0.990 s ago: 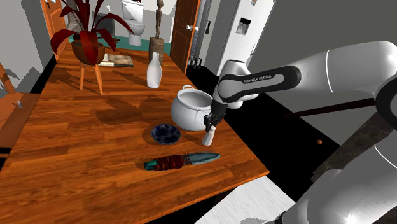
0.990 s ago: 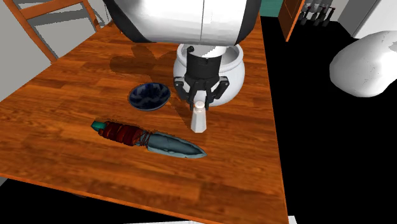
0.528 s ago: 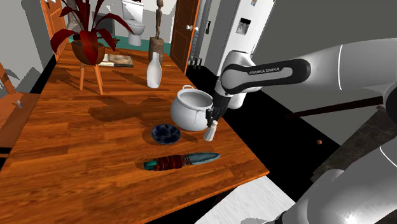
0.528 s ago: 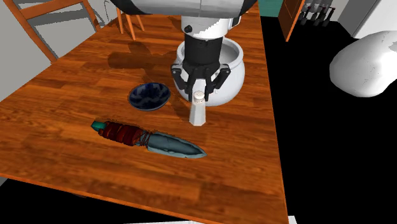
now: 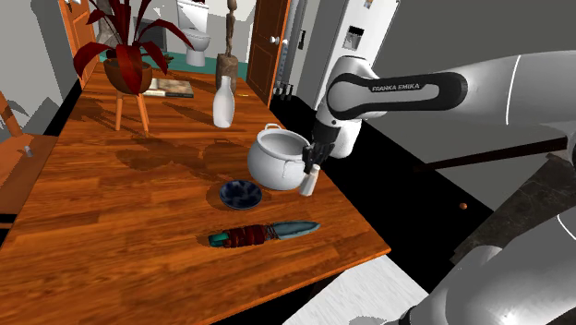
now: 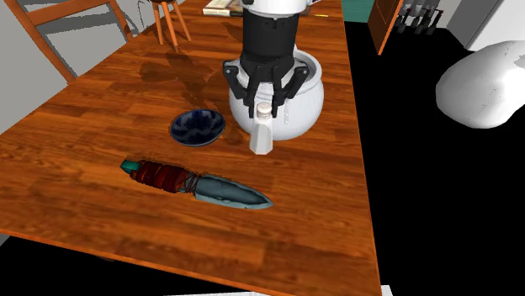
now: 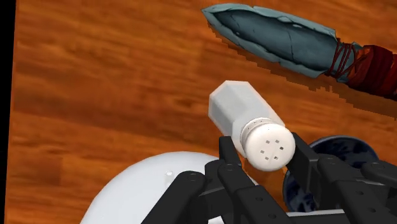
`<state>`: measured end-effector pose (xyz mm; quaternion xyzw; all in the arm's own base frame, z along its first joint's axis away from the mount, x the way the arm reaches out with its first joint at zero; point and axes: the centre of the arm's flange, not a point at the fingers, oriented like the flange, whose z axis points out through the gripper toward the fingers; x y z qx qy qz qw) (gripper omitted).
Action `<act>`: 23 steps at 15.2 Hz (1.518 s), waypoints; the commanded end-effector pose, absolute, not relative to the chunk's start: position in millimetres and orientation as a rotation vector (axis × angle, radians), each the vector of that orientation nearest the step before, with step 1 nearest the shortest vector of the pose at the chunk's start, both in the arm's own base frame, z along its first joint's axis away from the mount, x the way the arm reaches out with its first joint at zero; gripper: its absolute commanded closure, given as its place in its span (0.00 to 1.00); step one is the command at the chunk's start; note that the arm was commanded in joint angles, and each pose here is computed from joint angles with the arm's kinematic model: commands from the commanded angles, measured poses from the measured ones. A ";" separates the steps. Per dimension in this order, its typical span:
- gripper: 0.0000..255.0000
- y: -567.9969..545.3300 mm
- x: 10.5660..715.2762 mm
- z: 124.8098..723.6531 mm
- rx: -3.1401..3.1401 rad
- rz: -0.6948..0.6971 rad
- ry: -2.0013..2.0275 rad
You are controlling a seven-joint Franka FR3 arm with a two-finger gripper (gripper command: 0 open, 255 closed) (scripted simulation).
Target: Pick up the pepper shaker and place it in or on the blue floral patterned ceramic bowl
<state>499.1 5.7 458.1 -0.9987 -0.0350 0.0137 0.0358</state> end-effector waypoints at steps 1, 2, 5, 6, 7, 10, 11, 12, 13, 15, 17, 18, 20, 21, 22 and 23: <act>1.00 5.6 498.8 468.6 -3.068 0.043 -0.107; 1.00 5.6 498.8 473.9 -3.068 0.043 -0.107; 1.00 26.0 515.0 479.6 -3.068 0.043 -0.107; 1.00 36.2 523.0 481.9 -3.068 0.043 -0.107; 1.00 46.4 531.1 484.2 -3.068 0.043 -0.107; 1.00 77.0 555.2 491.1 -3.068 0.043 -0.107; 1.00 87.2 563.3 493.4 -3.068 0.043 -0.107; 1.00 97.4 571.3 495.7 -3.068 0.043 -0.107; 1.00 107.6 579.4 498.0 -3.068 0.043 -0.107; 1.00 128.0 595.5 502.6 -3.068 0.043 -0.107; 1.00 148.4 611.6 507.3 -3.068 0.043 -0.107; 1.00 158.6 619.7 509.6 -3.068 0.043 -0.107; 1.00 175.7 633.2 508.1 -3.068 0.043 -0.107; 1.00 175.7 633.2 502.9 -3.068 0.043 -0.107; 1.00 175.7 633.2 497.6 -3.068 0.043 -0.107; 1.00 175.7 633.2 492.3 -3.068 0.043 -0.107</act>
